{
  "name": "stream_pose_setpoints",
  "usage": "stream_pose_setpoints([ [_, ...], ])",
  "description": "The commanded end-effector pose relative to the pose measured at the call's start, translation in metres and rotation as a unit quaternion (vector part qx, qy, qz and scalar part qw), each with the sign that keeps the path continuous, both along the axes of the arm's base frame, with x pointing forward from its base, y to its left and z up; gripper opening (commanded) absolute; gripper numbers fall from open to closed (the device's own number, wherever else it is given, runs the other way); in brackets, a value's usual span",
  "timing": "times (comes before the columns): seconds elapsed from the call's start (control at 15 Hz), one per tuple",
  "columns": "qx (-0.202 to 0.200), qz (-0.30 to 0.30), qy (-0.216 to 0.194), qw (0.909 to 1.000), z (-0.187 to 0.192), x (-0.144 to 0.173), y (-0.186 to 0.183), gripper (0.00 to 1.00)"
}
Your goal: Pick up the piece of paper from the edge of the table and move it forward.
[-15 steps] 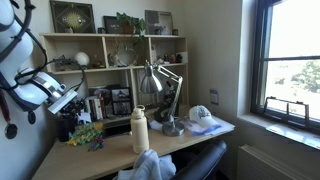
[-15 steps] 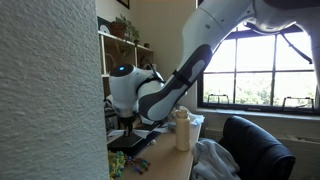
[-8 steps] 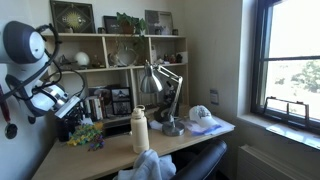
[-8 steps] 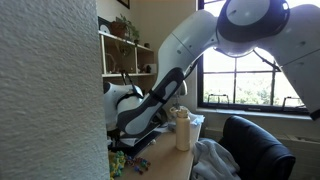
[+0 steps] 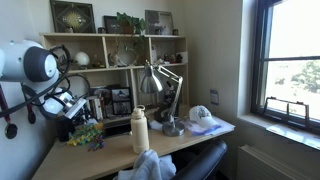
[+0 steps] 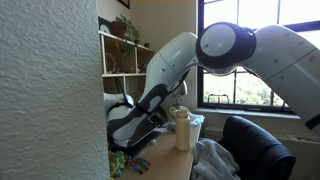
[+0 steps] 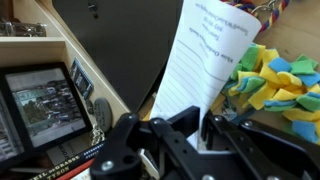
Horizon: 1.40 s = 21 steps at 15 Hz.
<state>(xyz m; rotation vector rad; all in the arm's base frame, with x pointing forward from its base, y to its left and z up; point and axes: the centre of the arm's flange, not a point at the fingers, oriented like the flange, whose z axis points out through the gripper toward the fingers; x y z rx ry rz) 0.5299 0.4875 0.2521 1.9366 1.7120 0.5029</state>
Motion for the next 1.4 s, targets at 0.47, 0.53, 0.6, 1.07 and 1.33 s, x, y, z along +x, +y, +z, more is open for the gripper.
stream_pose_setpoints([
  [0.47, 0.011, -0.011, -0.015, 0.9998, -0.045, 0.054, 0.024, 0.30],
  [0.53, 0.013, -0.012, -0.015, 0.9997, -0.049, 0.054, 0.025, 0.36],
  [0.6, 0.017, -0.012, -0.016, 0.9997, -0.050, 0.051, 0.025, 0.42],
  [1.07, 0.040, 0.003, 0.014, 0.9991, 0.002, -0.012, 0.035, 0.95],
  [1.33, 0.046, -0.021, 0.067, 0.9964, 0.043, -0.074, 0.030, 1.00],
])
